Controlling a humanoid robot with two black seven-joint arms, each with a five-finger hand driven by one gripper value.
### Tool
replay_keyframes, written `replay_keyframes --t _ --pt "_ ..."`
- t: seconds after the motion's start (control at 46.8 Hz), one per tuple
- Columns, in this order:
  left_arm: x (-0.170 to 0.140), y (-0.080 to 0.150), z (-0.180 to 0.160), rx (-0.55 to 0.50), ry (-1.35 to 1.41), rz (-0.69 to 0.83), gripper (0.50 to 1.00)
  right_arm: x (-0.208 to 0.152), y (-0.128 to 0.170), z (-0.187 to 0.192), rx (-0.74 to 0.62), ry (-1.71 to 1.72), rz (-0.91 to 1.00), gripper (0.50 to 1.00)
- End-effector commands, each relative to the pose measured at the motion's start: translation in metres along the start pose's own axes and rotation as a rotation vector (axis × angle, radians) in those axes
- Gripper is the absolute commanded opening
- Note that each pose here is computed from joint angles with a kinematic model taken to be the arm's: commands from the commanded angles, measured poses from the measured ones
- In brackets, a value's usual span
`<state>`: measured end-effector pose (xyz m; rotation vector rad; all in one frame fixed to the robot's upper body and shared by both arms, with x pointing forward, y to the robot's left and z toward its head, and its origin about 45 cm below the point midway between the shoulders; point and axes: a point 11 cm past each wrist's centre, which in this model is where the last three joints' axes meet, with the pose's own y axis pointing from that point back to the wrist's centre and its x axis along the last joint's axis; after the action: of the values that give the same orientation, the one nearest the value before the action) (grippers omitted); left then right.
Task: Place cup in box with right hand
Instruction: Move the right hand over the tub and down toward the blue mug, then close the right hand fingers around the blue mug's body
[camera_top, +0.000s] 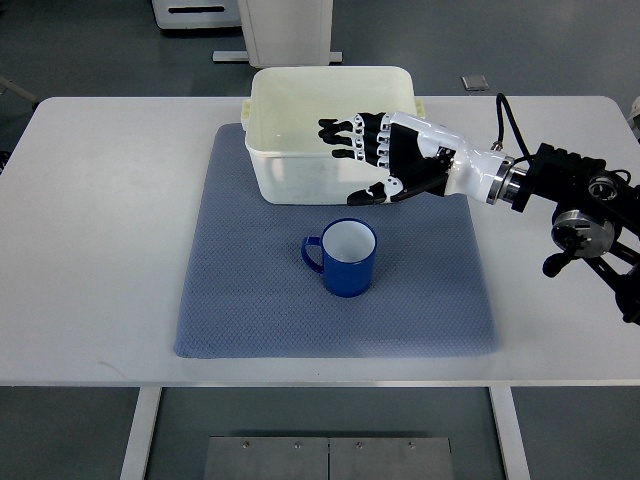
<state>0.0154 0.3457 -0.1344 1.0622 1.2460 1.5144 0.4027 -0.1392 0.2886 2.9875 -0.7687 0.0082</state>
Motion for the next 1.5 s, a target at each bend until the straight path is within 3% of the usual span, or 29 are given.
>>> replay_keyframes --t 0.0,0.299,0.577,1.474 --pt "0.000 0.000 0.000 0.000 -0.001 0.000 1.000 -0.001 0.000 0.003 -0.014 0.010 -0.007 0.998" --pt "0.000 0.000 0.000 -0.001 0.001 0.000 1.000 -0.009 0.001 0.027 -0.074 -0.001 -0.021 0.993" --pt "0.000 0.000 0.000 -0.001 0.002 0.000 1.000 0.013 0.015 0.056 -0.140 -0.035 0.067 0.987" --pt "0.000 0.000 0.000 0.000 -0.001 0.000 1.000 -0.008 0.013 0.105 -0.216 -0.094 0.077 0.972"
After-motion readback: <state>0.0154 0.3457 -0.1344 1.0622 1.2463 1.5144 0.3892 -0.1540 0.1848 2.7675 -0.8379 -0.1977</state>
